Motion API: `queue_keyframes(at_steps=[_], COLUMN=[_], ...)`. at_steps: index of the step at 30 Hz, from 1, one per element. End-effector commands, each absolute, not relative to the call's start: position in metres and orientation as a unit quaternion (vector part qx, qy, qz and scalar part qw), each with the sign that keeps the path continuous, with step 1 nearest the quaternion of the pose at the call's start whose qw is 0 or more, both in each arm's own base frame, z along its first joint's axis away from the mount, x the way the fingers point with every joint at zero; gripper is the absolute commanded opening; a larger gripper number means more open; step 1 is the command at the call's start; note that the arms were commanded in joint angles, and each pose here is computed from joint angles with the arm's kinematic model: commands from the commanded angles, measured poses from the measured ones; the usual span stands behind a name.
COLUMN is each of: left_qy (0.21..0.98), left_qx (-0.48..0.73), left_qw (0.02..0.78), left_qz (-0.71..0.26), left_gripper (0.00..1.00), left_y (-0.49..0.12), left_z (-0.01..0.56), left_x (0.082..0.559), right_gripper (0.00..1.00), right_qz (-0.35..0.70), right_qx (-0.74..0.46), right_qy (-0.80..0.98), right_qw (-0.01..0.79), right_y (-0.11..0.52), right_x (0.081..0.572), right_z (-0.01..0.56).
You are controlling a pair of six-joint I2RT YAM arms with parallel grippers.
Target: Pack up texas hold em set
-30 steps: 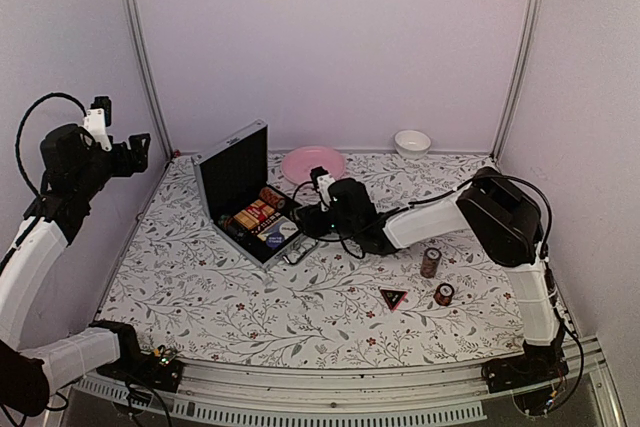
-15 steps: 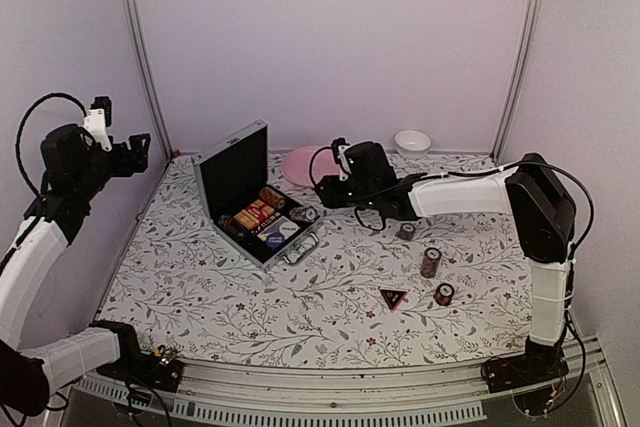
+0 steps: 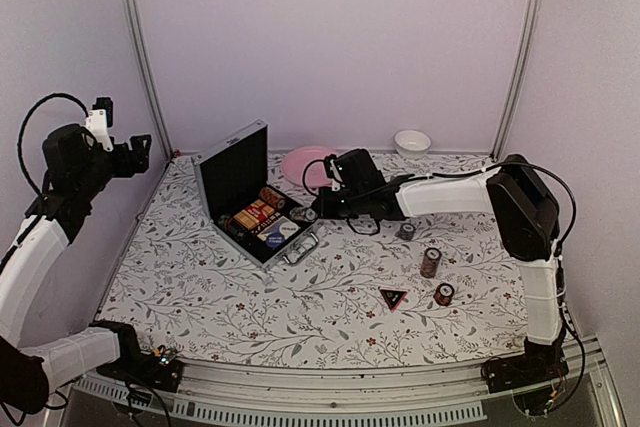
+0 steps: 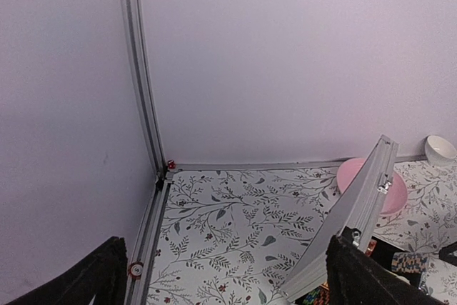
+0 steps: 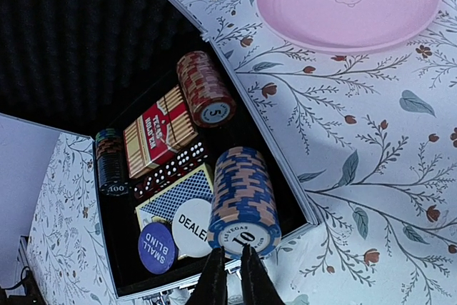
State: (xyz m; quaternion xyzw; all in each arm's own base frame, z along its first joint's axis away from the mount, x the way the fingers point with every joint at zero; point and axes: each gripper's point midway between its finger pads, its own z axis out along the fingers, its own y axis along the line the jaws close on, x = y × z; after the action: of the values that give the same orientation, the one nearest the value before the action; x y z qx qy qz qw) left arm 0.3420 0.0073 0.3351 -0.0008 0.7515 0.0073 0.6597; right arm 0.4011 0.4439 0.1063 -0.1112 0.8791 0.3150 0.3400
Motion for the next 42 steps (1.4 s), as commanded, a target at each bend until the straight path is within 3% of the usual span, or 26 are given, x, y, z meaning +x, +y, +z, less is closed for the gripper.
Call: queue_keyframes(at_steps=[1, 31, 38, 42], left_qy=[0.748, 0.753, 0.754, 0.751], left_qx=[0.005, 0.009, 0.008, 0.003], left_qw=[0.664, 0.658, 0.657, 0.66], left_qz=[0.006, 0.0, 0.002, 0.007], left_gripper=[0.97, 0.97, 0.97, 0.97], left_y=[0.004, 0.001, 0.002, 0.005], left_z=[0.336, 0.331, 0.331, 0.333], left_x=[0.343, 0.346, 0.346, 0.344], right_gripper=[0.09, 0.1, 0.14, 0.27], right_qz=[0.318, 0.303, 0.303, 0.294], right_qx=[-0.112, -0.119, -0.122, -0.127], right_qy=[0.884, 0.883, 0.873, 0.855], right_qw=[0.323, 0.337, 0.363, 0.407], right_y=[0.454, 0.49, 0.488, 0.47], right_x=[0.402, 0.442, 0.445, 0.444], right_z=[0.092, 0.026, 0.059, 0.117])
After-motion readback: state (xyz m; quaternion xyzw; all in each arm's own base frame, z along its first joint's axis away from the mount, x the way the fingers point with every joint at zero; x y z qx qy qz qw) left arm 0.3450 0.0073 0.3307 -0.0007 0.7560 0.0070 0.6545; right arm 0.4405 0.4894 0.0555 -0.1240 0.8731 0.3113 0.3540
